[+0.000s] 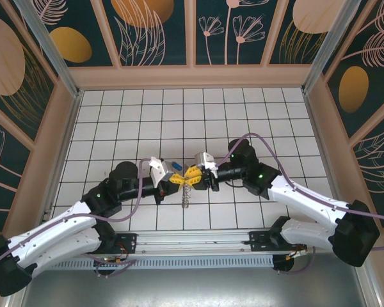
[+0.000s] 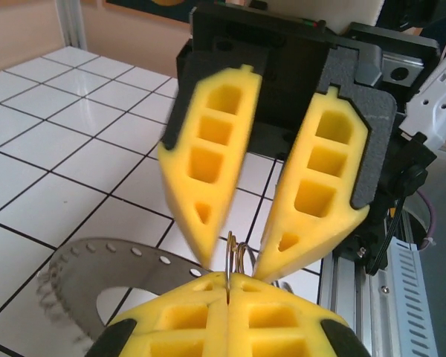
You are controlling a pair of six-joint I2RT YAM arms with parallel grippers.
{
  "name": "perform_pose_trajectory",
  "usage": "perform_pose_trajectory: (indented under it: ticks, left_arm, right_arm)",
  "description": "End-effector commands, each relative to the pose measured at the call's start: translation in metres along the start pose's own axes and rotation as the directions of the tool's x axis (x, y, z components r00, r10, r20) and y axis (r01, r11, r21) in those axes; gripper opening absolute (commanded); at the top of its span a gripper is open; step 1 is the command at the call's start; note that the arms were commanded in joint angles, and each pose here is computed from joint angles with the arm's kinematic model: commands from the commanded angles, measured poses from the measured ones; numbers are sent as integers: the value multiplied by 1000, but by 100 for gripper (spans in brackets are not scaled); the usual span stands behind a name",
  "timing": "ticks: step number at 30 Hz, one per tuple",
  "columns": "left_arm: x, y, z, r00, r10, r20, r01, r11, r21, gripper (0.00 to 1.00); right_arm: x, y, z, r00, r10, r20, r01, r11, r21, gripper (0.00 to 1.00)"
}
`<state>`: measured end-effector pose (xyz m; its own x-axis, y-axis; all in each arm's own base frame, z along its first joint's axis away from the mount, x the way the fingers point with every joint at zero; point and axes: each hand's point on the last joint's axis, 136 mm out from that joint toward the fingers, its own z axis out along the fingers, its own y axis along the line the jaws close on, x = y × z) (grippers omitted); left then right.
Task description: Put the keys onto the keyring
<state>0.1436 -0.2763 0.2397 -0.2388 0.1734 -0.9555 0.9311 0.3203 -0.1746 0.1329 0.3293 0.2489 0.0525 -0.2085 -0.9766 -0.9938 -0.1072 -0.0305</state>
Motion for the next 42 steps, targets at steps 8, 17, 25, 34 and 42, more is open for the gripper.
perform_pose_trajectory:
  ticks: [8,17,25,34,42]
  left_arm:
    - [-27,14,-19,990,-32,137,49,991,-127,0]
    - [-13,49,-38,982,-97,161,146,932,-332,0]
    - [-1,72,-59,958,-149,247,250,854,-457,0]
    - [5,80,-84,930,-166,327,320,802,-504,0]
    - [12,86,-91,899,-197,391,389,769,-508,0]
  right_arm:
    - [-11,-18,-3,1000,-2,23,-1,992,129,41]
    - [10,-52,-30,986,157,59,-167,938,304,51]
    - [83,-121,-13,907,411,-92,-328,825,460,56]
    - [152,-154,39,828,515,-221,-378,805,457,56]
    - [179,-166,77,789,521,-325,-330,806,491,50]
